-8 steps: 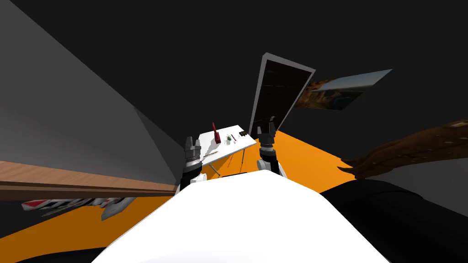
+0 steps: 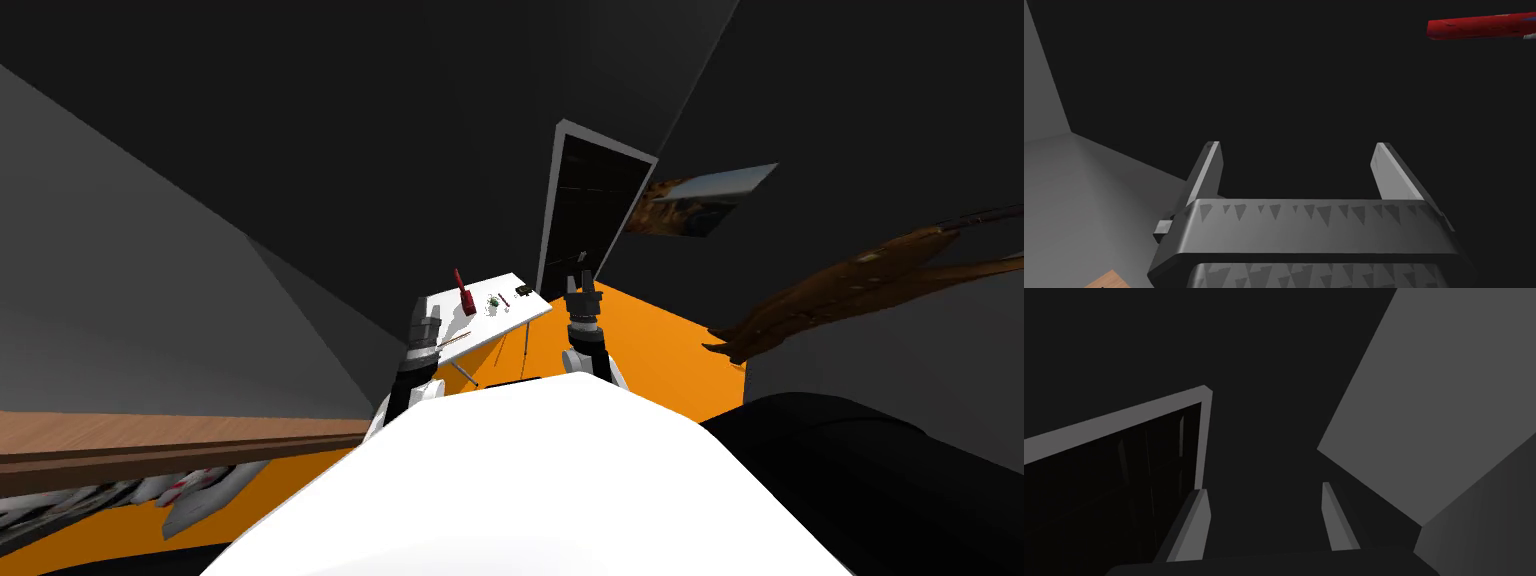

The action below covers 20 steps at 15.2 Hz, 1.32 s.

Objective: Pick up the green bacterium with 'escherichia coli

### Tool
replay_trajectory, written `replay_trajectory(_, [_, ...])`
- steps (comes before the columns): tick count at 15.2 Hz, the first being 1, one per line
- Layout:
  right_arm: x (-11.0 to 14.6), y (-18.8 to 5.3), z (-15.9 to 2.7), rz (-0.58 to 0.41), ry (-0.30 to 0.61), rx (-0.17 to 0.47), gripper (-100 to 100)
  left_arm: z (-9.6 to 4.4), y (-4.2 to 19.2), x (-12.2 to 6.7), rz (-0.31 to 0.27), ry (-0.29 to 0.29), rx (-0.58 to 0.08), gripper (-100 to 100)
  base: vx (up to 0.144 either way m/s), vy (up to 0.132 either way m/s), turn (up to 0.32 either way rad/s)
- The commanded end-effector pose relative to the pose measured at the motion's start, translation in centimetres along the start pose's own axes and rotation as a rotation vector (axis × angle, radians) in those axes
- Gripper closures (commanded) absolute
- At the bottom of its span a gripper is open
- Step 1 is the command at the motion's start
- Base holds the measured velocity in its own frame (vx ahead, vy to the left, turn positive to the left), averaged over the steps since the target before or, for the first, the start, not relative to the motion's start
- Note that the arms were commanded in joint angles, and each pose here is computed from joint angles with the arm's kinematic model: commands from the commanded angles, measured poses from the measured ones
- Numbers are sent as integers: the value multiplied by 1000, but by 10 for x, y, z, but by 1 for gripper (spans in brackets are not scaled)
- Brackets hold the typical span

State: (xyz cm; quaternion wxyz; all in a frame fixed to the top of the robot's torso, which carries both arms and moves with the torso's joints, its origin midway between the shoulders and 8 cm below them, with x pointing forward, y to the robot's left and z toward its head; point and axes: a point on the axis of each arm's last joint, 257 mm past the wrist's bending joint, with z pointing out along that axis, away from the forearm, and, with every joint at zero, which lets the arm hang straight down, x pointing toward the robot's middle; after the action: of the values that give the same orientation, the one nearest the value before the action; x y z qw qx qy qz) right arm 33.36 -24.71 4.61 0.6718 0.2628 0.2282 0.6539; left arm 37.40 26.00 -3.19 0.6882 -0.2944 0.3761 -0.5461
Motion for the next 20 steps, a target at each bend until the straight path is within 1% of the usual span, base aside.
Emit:
replay_trajectory(1, [0,0,0,0,0,0,0,6,12,-1,4,18,-34,-100,-74,2,-307])
replay_trajectory(2, [0,0,0,0,0,0,0,6,13,-1,4,18,-39,-100,-67,2,-204])
replay_trajectory(3, [0,0,0,0,0,0,0,10,20,-2,4,23,-60,-100,-66,2,-204])
replay_trajectory(4, [0,0,0,0,0,0,0,10,20,-2,4,23,-62,-100,-59,3,-198])
replay_trajectory(5, [0,0,0,0,0,0,0,14,29,-4,3,26,-87,-100,-56,0,-284])
replay_trajectory(6, [0,0,0,0,0,0,0,14,29,-4,3,26,-87,-100,-51,4,-192])
replay_trajectory(7, [0,0,0,0,0,0,0,18,37,-6,2,27,-111,-100,-52,4,-222])
replay_trajectory(8, [0,0,0,0,0,0,0,18,38,-6,2,28,-115,-100,-50,1,-178])
replay_trajectory(9, [0,0,0,0,0,0,0,22,46,-9,-1,27,-138,-100,-56,-3,-276])
replay_trajectory(10, [0,0,0,0,0,0,0,22,47,-9,-1,27,-145,-100,-54,1,-215])
replay_trajectory(11, [0,0,0,0,0,0,0,26,54,-11,-4,25,-163,-100,-58,-5,-199])
replay_trajectory(12, [0,0,0,0,0,0,0,25,57,-11,-4,26,-176,-100,-56,-4,-204])
replay_trajectory(13, [0,0,0,0,0,0,0,30,63,-14,-8,23,-194,-100,-57,-3,-290])
replay_trajectory(14, [0,0,0,0,0,0,0,29,67,-14,-8,24,-210,-100,-53,2,-229])
replay_trajectory(15, [0,0,0,0,0,0,0,34,73,-17,-12,19,-225,-100,-51,-5,-341])
replay_trajectory(16, [0,0,0,0,0,0,0,32,78,-17,-12,20,-245,-100,-49,1,-262])
replay_trajectory(17, [0,0,0,0,0,0,0,32,78,-17,-12,20,-245,-100,-34,6,-47])
replay_trajectory(18, [0,0,0,0,0,0,0,36,86,-20,-17,16,-272,-100,-36,-3,-160])
replay_trajectory(19, [0,0,0,0,0,0,0,35,89,-20,-17,16,-282,-100,-36,-1,-216])
replay_trajectory(20, [0,0,0,0,0,0,0,39,95,-23,-23,11,-302,-100,-45,-7,-325])
